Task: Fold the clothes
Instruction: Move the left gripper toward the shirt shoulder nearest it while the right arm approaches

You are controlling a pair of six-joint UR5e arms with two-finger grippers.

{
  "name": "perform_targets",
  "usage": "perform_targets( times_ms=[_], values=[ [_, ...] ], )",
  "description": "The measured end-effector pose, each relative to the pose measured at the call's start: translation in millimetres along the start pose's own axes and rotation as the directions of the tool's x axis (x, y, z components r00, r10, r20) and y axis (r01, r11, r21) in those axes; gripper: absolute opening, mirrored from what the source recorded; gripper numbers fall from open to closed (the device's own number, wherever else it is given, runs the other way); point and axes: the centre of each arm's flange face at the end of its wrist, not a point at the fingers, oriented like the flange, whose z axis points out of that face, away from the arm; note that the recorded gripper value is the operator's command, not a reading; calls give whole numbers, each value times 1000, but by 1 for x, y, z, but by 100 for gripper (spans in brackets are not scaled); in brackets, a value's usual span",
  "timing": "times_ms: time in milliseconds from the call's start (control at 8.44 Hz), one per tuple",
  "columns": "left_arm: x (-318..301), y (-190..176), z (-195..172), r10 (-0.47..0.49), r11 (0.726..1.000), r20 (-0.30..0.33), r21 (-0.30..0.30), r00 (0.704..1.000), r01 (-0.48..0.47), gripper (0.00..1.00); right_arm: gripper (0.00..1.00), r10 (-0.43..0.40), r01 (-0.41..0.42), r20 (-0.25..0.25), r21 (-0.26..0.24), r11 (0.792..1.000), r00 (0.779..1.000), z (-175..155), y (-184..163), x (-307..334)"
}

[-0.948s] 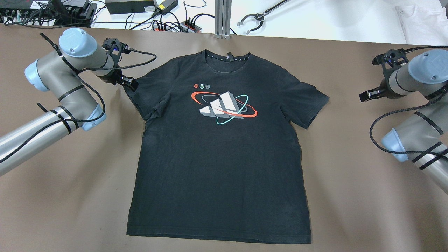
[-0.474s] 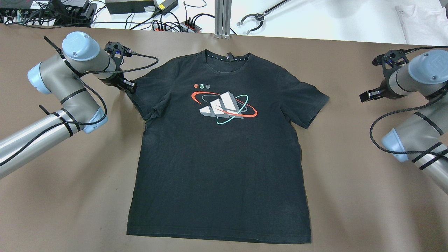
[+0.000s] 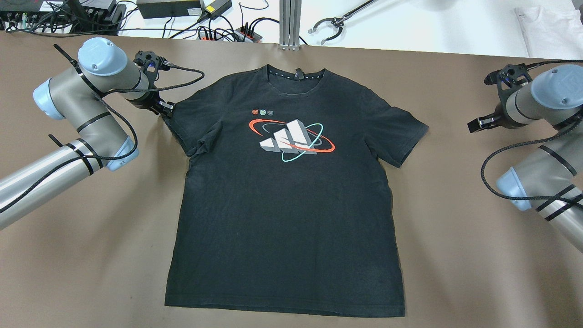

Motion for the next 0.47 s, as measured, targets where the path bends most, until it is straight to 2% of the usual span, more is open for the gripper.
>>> perform_targets(
  times_ms=[119,474],
  values=[
    [0,0,0,0,1000,0,0,1000,0,0,94,-1,1,0,0,1000,1000,0,0,0],
    [-2,0,0,0,1000,2,1,1000,0,0,94,-5,5,0,-1,1000,1000,1,1,-3]
  ],
)
